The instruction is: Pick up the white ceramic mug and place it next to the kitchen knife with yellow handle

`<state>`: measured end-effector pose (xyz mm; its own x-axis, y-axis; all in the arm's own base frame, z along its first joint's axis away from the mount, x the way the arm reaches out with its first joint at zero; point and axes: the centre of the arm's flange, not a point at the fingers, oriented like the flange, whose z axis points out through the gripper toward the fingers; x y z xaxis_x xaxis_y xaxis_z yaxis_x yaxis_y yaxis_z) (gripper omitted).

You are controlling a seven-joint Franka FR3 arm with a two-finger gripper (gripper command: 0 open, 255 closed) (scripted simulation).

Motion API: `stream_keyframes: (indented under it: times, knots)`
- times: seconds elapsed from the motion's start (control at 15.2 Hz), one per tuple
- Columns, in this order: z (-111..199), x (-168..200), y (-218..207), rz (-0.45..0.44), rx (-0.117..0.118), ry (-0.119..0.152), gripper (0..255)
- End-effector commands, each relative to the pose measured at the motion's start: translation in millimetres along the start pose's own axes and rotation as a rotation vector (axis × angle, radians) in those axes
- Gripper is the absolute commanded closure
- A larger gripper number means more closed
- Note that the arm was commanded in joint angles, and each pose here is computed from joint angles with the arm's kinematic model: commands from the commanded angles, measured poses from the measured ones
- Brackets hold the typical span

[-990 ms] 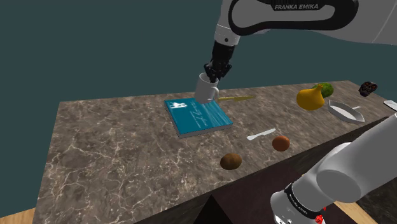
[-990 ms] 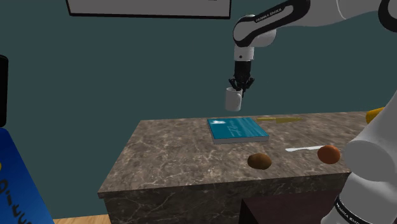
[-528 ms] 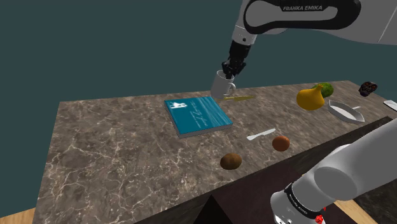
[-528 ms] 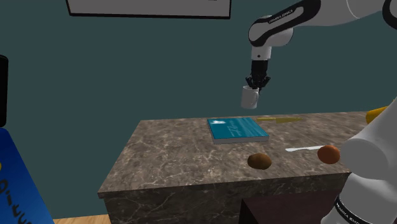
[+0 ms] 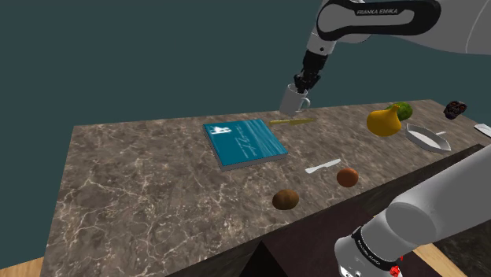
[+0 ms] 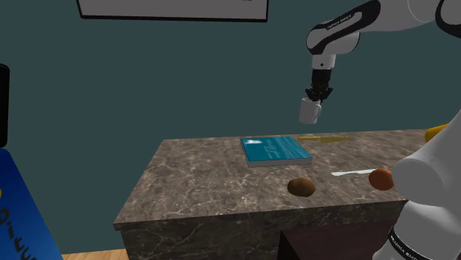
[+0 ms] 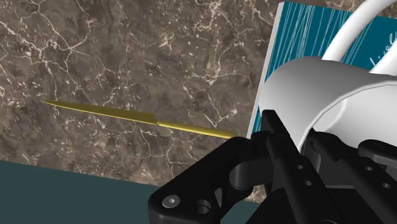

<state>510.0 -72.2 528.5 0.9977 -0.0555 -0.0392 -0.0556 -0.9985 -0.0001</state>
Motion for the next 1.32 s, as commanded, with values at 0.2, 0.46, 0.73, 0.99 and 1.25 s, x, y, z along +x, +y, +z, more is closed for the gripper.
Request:
stream_keyframes:
  times: [0.2, 0.46, 0.73, 0.99, 1.25]
  knots:
    - [12, 1, 42, -0.002, 0.0, 0.0, 255]
    - [33, 2, 42, -0.002, 0.0, 0.0, 255]
    - [54, 3, 42, -0.002, 0.0, 0.0, 255]
    - [75, 4, 42, -0.002, 0.0, 0.0, 255]
    - [96, 5, 42, -0.002, 0.0, 0.0, 255]
